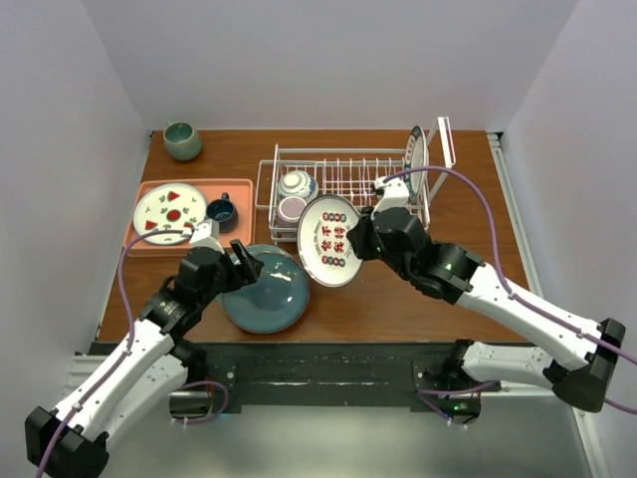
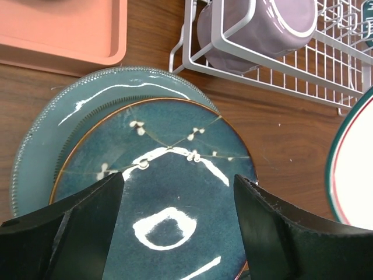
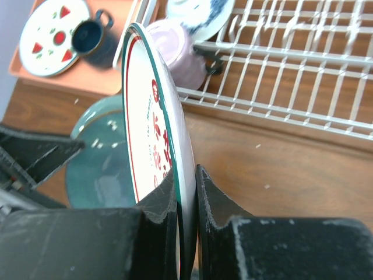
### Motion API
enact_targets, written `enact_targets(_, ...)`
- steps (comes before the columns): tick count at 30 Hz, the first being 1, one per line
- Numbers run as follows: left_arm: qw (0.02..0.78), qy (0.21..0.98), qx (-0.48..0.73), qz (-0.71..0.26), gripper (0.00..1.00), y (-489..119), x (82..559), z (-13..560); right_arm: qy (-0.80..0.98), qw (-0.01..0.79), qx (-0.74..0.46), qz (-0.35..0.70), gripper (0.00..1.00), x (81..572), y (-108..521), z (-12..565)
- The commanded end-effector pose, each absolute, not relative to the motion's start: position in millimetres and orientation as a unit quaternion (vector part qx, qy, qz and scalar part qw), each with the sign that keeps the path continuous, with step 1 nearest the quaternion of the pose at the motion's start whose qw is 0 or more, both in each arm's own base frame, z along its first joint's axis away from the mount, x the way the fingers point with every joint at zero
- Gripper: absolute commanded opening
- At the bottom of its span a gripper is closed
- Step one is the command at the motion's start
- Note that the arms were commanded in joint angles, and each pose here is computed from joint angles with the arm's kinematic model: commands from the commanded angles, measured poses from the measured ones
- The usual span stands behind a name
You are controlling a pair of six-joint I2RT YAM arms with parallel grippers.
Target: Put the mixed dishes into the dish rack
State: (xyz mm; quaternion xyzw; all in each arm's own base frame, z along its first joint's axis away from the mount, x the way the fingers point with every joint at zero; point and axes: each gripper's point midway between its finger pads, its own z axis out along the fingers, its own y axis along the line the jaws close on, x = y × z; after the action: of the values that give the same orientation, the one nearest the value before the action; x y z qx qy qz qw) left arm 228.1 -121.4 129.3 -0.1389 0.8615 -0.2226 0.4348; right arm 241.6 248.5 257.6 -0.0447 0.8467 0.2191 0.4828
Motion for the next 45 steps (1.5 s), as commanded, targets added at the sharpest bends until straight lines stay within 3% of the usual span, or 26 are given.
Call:
enact_targets(1,0.461,0.85,-0.14,-0.214,0.82,-115.1,232.0,147.3,0.814,0.551,-0.011,0.181,0.0,261.5,226.1,304.1)
enact_targets(12,0.483,0.839,-0.154,-0.197,0.89,-101.4,229.5,158.1,0.765,0.632,0.067,0.099,0.0,295.2,167.8,370.5)
enact_targets(24,0.478,0.845,-0.15,-0.187,0.93,-101.2,232.3,150.5,0.711,0.675,0.148,-0.13,0.0,330.5,92.6,404.0)
enact_targets(35,0.475,0.848,-0.144,-0.187,0.93,-102.7,232.0,147.3,0.727,0.642,0.032,-0.242,0.0,393.4,131.1,364.7)
enact_targets(45,0.477,0.846,-0.143,-0.192,0.94,-103.6,231.5,148.2,0.741,0.623,-0.015,-0.25,0.0,441.1,112.4,339.9)
